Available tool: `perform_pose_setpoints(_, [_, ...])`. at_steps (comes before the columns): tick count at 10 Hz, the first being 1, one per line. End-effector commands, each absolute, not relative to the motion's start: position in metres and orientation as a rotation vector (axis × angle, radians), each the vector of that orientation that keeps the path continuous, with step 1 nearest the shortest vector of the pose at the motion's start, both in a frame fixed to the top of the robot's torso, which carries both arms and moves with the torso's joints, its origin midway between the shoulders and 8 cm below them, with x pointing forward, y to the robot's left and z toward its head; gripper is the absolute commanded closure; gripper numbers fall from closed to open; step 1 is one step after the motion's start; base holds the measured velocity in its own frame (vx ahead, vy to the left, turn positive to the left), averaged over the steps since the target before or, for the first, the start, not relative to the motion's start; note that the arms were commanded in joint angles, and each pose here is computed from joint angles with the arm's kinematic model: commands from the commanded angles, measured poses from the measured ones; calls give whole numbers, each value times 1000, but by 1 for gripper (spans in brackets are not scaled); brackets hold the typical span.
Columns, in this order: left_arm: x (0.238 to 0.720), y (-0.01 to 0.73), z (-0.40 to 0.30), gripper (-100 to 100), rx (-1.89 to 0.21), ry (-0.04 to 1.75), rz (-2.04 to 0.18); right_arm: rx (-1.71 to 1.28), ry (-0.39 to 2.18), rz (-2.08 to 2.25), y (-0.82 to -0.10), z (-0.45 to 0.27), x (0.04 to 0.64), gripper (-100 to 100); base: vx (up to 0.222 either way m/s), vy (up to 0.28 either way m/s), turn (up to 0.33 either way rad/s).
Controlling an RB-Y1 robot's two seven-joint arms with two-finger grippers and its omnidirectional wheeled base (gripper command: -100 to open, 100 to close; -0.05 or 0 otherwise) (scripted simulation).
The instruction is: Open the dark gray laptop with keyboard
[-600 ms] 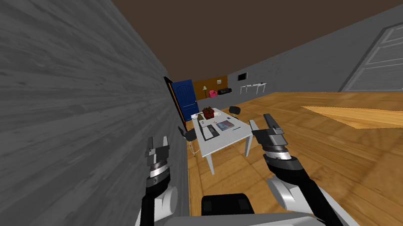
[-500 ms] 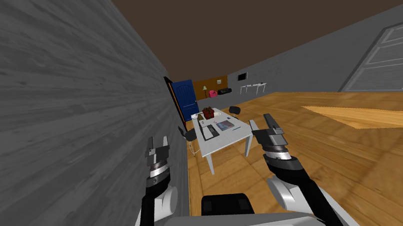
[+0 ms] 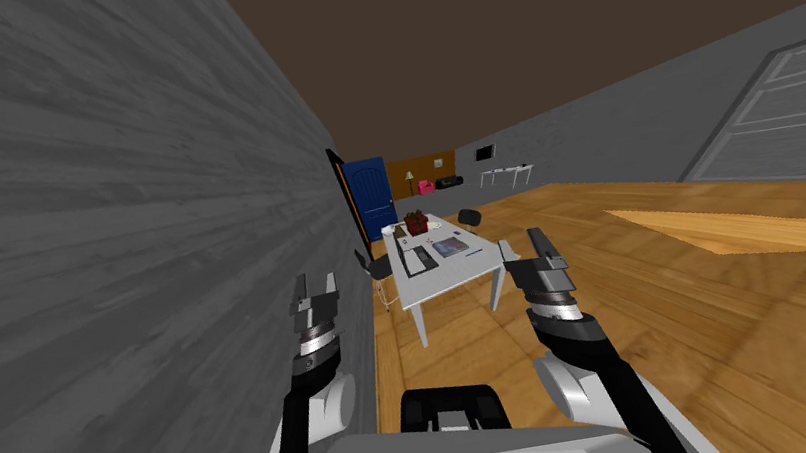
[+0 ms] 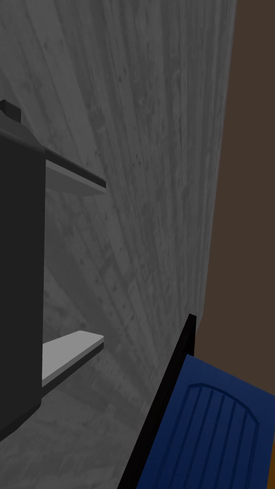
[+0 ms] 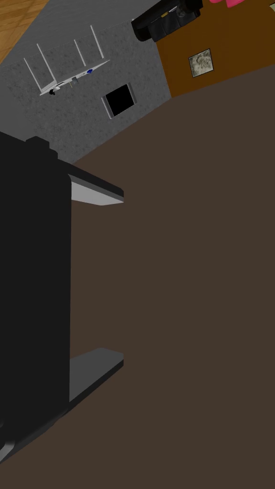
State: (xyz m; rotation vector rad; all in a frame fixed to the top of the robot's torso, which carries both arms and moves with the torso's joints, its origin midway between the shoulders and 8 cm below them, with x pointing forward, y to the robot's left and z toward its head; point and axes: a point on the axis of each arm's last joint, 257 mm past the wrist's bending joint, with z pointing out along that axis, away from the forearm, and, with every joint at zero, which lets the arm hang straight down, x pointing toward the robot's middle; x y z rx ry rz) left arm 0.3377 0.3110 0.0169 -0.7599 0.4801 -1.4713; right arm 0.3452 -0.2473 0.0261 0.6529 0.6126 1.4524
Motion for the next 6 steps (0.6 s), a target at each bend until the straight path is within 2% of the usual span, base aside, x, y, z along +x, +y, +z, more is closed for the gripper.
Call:
perform_pose_setpoints(1, [338, 311, 17, 0, -760, 480, -1471, 653, 613, 1452, -247, 26, 345, 0, 0, 0, 0])
perform_pose_setpoints(3, [338, 311, 17, 0, -760, 480, -1471, 653, 612, 1452, -247, 26, 345, 0, 0, 0, 0])
perform_pose_setpoints(4, [342, 310, 14, -100, -755, 516, -1469, 653, 612, 1452, -247, 26, 345, 0, 4, -23, -16])
perform_pose_setpoints(6, [349, 313, 8, -100, -763, 568, -1460, 653, 613, 1452, -247, 26, 345, 0, 8, -49, -28])
